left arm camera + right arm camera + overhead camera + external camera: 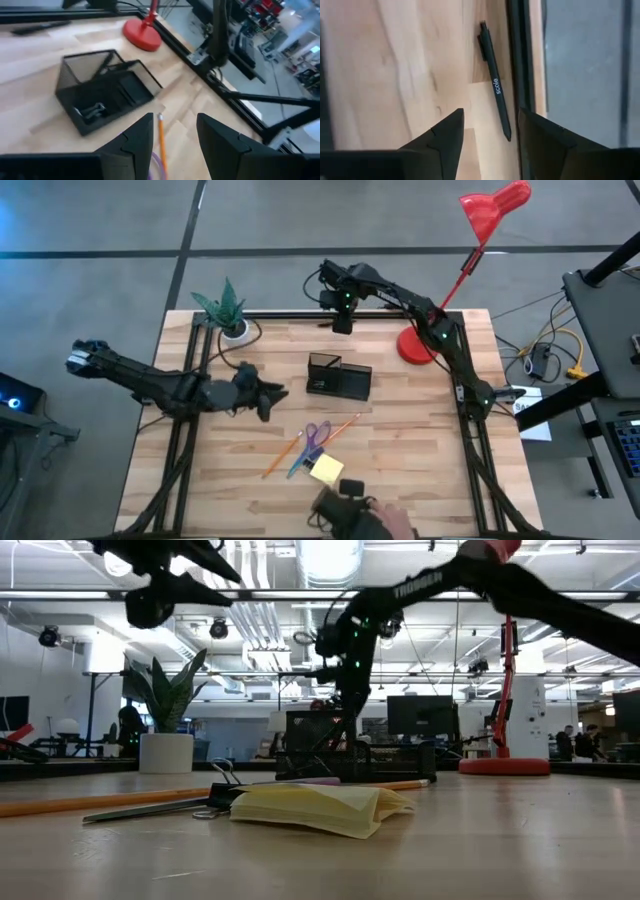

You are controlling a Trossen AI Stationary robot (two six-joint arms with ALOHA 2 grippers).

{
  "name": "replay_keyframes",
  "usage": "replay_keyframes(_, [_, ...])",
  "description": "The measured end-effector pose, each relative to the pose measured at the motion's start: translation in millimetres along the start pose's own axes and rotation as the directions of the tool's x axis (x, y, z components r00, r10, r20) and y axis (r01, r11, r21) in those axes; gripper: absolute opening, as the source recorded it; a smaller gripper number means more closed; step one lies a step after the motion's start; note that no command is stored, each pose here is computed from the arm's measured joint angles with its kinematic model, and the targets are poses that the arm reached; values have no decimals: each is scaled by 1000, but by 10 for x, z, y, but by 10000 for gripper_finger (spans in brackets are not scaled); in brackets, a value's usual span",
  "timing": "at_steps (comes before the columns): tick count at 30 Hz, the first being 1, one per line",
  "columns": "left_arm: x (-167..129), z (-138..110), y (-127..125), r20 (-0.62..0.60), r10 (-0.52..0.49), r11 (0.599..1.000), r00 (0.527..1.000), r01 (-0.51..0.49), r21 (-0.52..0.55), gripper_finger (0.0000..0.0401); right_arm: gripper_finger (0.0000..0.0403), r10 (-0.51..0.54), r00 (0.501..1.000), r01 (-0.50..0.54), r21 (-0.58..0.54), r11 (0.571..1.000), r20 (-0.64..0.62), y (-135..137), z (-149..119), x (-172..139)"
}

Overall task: Pick and place office supplies into organizer
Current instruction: Put the black pen into the black desk organizer

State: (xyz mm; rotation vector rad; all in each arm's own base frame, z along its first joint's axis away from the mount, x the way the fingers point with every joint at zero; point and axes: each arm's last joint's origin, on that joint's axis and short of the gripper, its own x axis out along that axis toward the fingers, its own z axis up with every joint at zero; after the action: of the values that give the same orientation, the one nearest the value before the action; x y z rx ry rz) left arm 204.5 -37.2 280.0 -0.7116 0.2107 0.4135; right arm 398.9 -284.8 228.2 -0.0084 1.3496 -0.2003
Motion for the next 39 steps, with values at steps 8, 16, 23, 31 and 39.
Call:
replay_keyframes(8, [197, 320, 317, -79, -22, 993, 997, 31, 116, 136, 156, 13, 999, -15, -61, 998, -35, -143, -59, 268])
replay_keyframes(16, [329, 552, 632, -115, -10, 997, 993, 19, 81, 136, 138, -24, 1000, 25, -66, 997, 8, -368, -113, 395])
replay_keyframes(23, [421, 594, 766, -146, 10, 995, 989, 4, 101, 136, 136, 30, 1000, -30, -69, 997, 3, -343, -113, 581])
replay_keyframes(31, [484, 602, 845, -182, 10, 996, 983, 6, 90, 136, 136, 55, 998, -55, -64, 996, -6, -310, -112, 686])
replay_keyframes(39, [476, 679, 937, -158, 30, 996, 987, -16, 92, 136, 136, 62, 998, -62, -40, 997, -12, -298, -121, 709])
